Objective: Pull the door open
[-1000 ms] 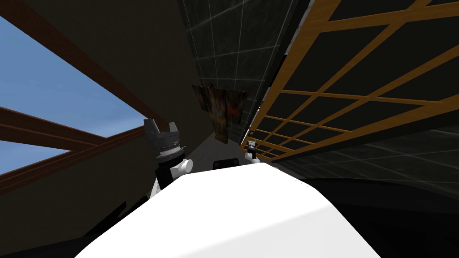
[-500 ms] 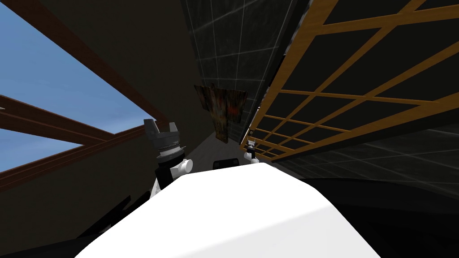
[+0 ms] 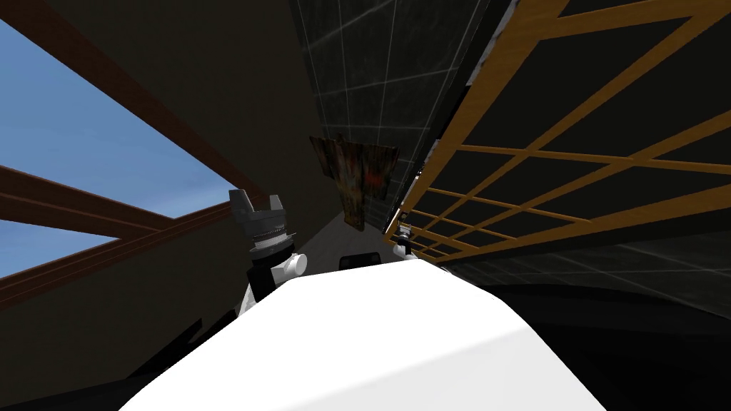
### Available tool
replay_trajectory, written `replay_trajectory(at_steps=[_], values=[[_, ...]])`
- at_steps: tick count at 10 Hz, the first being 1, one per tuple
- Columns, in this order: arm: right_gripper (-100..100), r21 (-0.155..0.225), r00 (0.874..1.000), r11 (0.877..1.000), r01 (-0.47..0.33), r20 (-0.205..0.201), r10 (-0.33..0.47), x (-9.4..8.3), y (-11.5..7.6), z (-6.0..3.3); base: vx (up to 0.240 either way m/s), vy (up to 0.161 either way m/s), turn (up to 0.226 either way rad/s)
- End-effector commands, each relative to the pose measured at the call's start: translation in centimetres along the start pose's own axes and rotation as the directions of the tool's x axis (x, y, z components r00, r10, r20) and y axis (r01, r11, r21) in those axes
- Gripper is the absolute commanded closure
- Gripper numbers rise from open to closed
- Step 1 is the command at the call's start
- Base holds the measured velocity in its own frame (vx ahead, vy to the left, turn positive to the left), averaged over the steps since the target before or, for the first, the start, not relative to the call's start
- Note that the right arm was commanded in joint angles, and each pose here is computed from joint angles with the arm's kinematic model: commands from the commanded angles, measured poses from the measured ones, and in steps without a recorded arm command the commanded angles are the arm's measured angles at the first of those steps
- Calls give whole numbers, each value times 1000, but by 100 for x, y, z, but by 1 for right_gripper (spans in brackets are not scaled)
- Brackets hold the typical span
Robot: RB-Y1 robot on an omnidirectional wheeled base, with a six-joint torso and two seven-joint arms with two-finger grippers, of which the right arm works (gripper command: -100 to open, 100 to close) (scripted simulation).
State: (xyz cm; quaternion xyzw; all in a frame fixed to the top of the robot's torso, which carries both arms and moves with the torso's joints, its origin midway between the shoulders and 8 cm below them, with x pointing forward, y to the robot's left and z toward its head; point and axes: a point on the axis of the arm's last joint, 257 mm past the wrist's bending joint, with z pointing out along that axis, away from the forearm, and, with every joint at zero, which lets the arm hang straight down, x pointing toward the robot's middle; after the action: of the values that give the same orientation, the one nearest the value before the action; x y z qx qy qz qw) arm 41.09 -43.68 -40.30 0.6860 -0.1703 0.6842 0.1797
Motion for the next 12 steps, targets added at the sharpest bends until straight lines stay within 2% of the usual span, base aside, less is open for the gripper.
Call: replay_trajectory(at_steps=[1, 3, 5, 6, 8, 9, 12], values=[[-100, -9, 1000, 1000, -3, 0, 3, 1, 203, 11, 208, 15, 61], [-100, -21, 1000, 1000, -3, -1, 3, 5, 460, 12, 205, -9, 65], [-100, -21, 1000, 1000, -3, -1, 3, 5, 460, 12, 69, -9, 2], [-100, -28, 1000, 1000, -3, -2, 3, 15, 647, 12, 103, -1, 48], [-100, -28, 1000, 1000, -4, -3, 4, 12, 627, 10, 84, -2, 22], [100, -28, 1000, 1000, -4, -3, 4, 12, 627, 10, -9, 0, -3], [100, -28, 1000, 1000, -4, -3, 4, 12, 627, 10, -9, -1, 1]])
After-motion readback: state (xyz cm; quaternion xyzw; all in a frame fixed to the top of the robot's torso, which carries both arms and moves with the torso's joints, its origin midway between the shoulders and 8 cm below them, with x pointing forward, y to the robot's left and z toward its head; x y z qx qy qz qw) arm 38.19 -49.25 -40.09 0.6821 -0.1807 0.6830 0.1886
